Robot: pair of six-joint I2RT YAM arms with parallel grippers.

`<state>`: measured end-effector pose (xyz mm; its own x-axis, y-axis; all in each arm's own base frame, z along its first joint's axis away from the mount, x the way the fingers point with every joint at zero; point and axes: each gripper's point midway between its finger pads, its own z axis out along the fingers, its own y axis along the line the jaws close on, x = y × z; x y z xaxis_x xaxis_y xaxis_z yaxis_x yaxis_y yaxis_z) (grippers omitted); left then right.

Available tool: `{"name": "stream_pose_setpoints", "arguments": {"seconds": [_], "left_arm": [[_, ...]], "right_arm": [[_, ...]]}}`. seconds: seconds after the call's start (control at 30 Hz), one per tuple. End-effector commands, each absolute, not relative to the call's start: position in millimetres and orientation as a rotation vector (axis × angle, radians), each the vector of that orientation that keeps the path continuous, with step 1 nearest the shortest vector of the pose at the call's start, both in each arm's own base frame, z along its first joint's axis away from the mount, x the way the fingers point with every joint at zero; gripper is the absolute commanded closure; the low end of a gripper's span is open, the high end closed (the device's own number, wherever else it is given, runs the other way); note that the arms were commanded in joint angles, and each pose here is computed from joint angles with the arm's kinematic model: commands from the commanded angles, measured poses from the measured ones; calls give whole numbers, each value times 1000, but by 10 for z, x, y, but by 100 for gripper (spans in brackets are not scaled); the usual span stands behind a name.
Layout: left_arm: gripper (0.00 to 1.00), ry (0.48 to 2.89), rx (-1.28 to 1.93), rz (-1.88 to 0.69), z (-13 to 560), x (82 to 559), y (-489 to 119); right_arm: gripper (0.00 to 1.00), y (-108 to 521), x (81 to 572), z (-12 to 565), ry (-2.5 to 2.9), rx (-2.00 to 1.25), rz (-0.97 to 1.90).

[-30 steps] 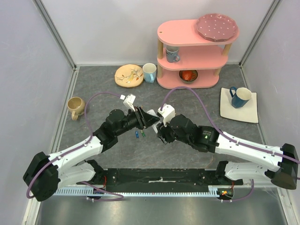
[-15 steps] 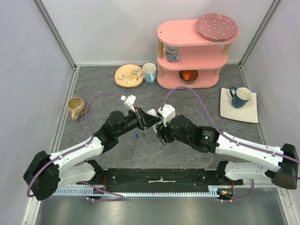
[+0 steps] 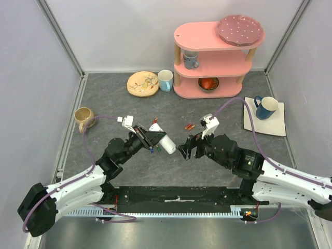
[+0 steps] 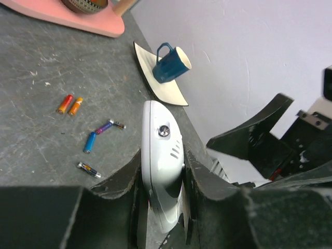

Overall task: Load the batteries into the remote control
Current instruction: Adjust the remote control.

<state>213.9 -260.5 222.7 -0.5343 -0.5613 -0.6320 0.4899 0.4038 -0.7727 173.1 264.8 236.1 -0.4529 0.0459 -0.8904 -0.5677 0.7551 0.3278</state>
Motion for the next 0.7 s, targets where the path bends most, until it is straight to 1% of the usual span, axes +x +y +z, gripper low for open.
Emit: {"name": "stream_pose_setpoints", "arguments": {"seconds": [0.0,0.07,0.1,0.17,0.2,0.27,0.47,0.53,0.67], "left_arm": [[98,1476,-51,-1290,2519,2182,-2457],[98,1450,-45,-1291,2530,2164,-2432],[98,1448,-50,-1284,2525,2168,-2419],[98,1452,-52,-1277,2498,2173,-2411],[98,1454,-48,-1263,2480,2182,-2404],[98,1473,-44,-1233,2421,2200,-2389],[98,1520,-58,-1041,2094,2355,-2223],[98,1500,-92,-1004,2070,2403,-2159],[98,1489,-94,-936,1991,2445,-2142]], "right_arm": [[11,2805,1685,2389,1895,-167,993],[15,2870,1657,2316,1911,-101,1067],[23,2918,1666,2376,1882,-78,1111],[29,2953,1655,2263,1898,-70,1126],[35,2979,1659,2293,1882,-48,1154],[40,2975,1679,2162,1900,-28,1140],[39,2879,1755,1926,1916,48,1085],[39,2796,1813,1877,1886,104,1067],[41,2822,1829,1851,1849,96,1100]]}}
